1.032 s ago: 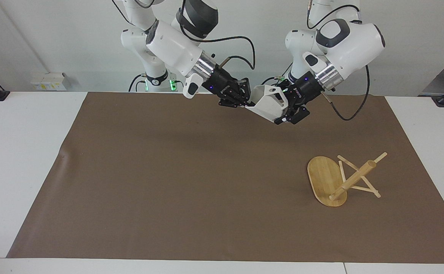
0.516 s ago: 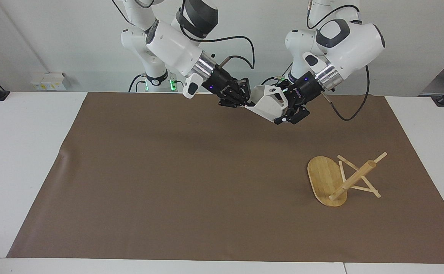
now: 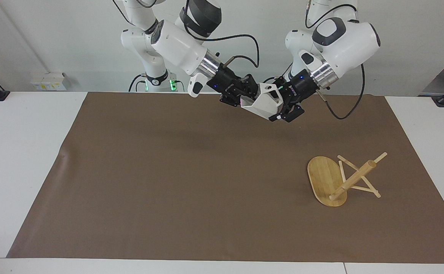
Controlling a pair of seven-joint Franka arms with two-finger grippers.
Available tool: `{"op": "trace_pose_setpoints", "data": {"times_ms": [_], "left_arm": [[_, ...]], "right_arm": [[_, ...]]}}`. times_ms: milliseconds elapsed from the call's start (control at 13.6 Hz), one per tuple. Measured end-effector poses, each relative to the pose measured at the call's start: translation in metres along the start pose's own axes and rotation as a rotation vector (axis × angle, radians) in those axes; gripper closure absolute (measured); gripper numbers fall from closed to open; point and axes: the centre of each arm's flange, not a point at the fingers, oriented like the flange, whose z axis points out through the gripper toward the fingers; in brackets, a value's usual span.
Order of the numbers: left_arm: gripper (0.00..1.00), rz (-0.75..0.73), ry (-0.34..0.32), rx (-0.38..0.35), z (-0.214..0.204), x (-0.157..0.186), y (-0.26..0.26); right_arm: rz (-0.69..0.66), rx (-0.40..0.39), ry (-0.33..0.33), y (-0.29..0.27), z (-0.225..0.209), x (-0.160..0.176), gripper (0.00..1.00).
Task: Hang cup on rack
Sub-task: 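Close the left gripper on the white cup body, then open the right gripper and draw it back from the cup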
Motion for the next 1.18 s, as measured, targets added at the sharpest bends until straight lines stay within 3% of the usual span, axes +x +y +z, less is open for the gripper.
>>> {"op": "trace_pose_setpoints", "data": {"times_ms": [147,442,590,885,1180], "left_arm": [[0.27,-0.007,0.003,0.001,-0.001,0.002,0.001],[0.27,-0.01,0.006,0.001,-0.002,0.003,0.002],[0.27,-0.011,0.009,0.003,-0.003,0.004,0.002],[0.28,-0.021,0.01,0.007,-0.003,0.005,0.002],[0.28,-0.026,0.01,0.009,-0.004,0.005,0.002]], "right_arm": [[0.002,-0.001,0.0,0.001,0.0,0.0,0.3],[0.005,-0.003,-0.001,0.002,0.001,0.001,0.19],[0.008,-0.005,-0.001,0.004,0.001,0.001,0.02],[0.021,-0.02,-0.027,0.011,-0.008,0.008,0.0],[0.067,-0.044,-0.048,0.03,-0.061,0.035,0.0]]}}
